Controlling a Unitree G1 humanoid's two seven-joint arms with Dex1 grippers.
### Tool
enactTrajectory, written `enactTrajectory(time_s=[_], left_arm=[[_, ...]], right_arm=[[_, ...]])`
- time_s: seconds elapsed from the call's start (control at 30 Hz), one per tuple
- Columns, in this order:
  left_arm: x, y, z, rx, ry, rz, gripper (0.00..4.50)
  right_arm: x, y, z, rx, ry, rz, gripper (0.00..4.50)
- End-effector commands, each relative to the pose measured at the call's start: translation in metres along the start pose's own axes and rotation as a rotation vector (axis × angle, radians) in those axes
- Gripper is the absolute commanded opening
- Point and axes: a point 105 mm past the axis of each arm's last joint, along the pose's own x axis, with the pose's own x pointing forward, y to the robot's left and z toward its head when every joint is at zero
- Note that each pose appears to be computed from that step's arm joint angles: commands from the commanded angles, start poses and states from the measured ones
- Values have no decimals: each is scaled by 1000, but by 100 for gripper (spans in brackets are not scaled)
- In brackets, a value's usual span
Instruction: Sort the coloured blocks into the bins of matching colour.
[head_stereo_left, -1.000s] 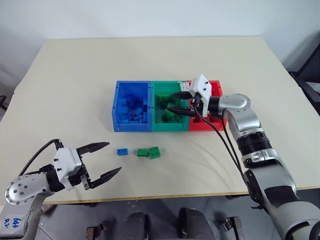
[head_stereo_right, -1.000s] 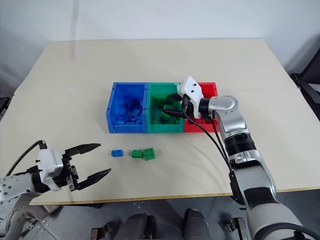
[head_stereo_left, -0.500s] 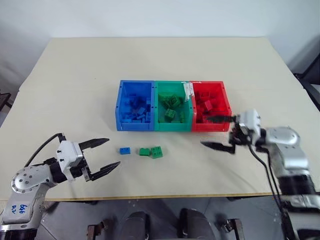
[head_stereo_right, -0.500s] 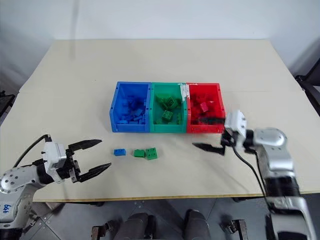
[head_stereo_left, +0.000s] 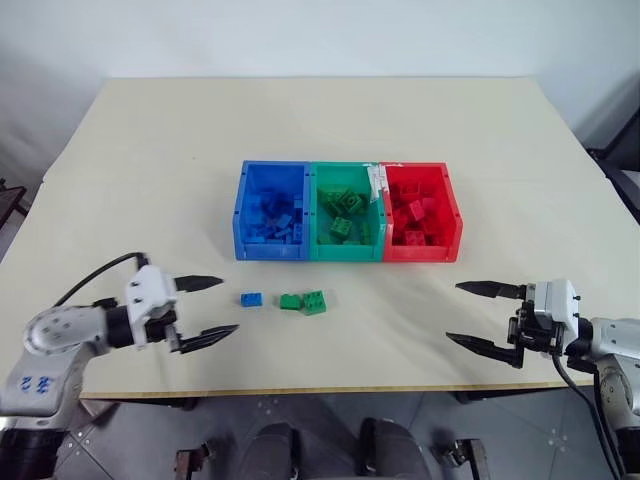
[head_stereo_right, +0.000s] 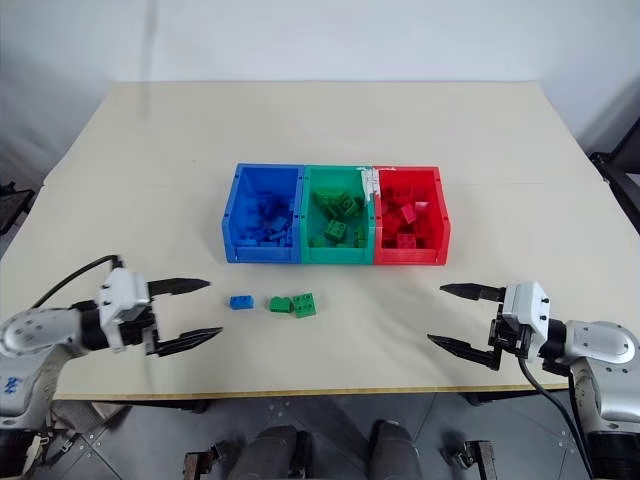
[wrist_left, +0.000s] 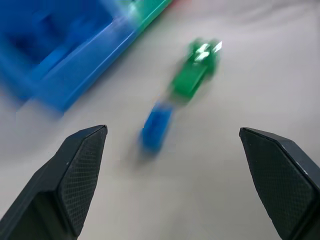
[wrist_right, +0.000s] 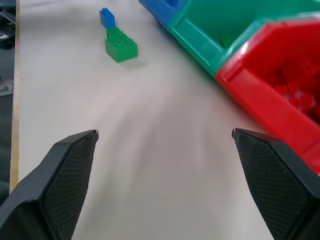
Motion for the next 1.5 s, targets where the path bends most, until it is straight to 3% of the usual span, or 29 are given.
enactTrajectory(time_s=[0.03,0.3,0.57,0.7,0.87,0.93,1.07,1.23,1.33,1.5], left_arm=[[29,-1,17,36,94,-66,450],[88,-13,29,3,200,-190,450],[118,-10,21,1,251,-204,450],[118,-6,12,53,304,-192,368],[119,-10,7,50,304,-204,207],[122,-12,8,56,285,-217,148],[126,-10,20,58,206,-213,147],[128,2,60,100,-18,-186,147],[132,37,92,156,-161,-6,147],[144,76,110,174,-228,167,147]], right_arm=[[0,-2,10,-47,-17,-20,448],[16,9,30,-61,-54,44,448],[29,13,45,-105,-76,38,448],[26,12,46,-114,-65,12,450],[24,14,43,-105,-56,-7,450],[23,14,41,-99,-54,-25,450],[19,14,39,-76,-66,-76,450],[7,4,41,-16,-136,-275,450],[0,-3,46,17,-220,-444,450],[-3,-4,44,22,-232,-540,450]])
